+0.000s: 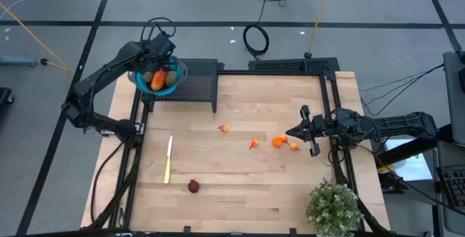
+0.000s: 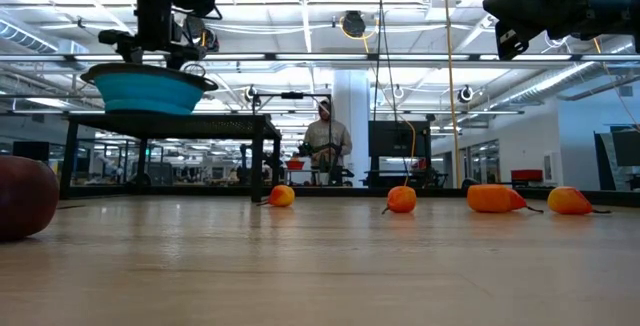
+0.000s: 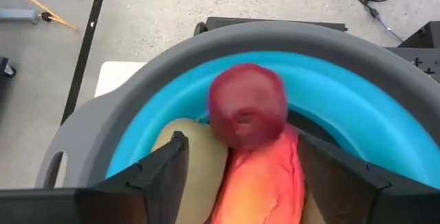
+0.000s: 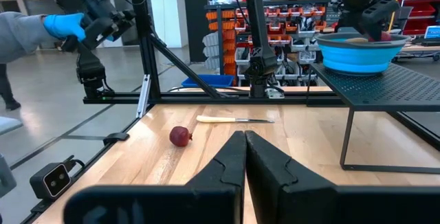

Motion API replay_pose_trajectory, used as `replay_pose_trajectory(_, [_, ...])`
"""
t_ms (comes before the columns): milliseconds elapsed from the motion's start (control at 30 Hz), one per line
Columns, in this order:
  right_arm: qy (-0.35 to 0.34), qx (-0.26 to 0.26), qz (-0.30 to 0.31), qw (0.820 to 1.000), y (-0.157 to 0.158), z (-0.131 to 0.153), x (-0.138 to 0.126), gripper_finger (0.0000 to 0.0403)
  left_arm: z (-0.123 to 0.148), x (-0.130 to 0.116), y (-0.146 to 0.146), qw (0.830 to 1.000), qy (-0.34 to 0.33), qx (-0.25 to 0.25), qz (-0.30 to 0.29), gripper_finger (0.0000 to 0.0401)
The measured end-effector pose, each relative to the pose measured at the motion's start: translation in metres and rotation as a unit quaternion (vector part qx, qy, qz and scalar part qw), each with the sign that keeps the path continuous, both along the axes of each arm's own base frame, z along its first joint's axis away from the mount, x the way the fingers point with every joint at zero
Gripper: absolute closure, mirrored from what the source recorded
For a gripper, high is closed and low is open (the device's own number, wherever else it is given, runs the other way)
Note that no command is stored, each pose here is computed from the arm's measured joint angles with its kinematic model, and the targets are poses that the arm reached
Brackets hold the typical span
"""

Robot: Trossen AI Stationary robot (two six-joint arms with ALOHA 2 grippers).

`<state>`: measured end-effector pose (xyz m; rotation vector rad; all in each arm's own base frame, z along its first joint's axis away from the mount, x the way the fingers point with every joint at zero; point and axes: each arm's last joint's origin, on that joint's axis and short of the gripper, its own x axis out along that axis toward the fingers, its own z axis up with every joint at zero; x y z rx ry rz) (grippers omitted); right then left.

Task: Pick & Place Fruit
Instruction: Put the pomegranate into the blue strainer bowl on the shelf

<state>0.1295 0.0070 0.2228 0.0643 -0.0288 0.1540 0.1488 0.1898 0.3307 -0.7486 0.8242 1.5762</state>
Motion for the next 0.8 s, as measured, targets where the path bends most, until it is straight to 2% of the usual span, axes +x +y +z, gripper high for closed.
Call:
replay_pose_trajectory(200, [0.0, 0.0, 0.001, 1.0, 0.0, 0.0, 0.0, 0.0399, 0.0, 0.001, -0.002, 0.999, -0.031, -0.025, -0.018, 0.0098])
replay_pose_trajectory(400, [0.0, 0.0, 0.002, 1.0, 0.0, 0.0, 0.0, 0.0399, 0.005, 0.009, -0.018, 0.983, -0.125, -0.093, -0.093, 0.0093])
replay_pose_trajectory(500, [0.0, 0.0, 0.002, 1.0, 0.0, 0.0, 0.0, 0.0399, 0.011, 0.016, -0.034, 0.973, -0.15, -0.105, -0.139, 0.0093])
replay_pose_trajectory(800, [0.0, 0.0, 0.002, 1.0, 0.0, 0.0, 0.0, 0.0399, 0.03, 0.025, -0.084, 0.974, -0.143, -0.024, -0.173, 0.0093])
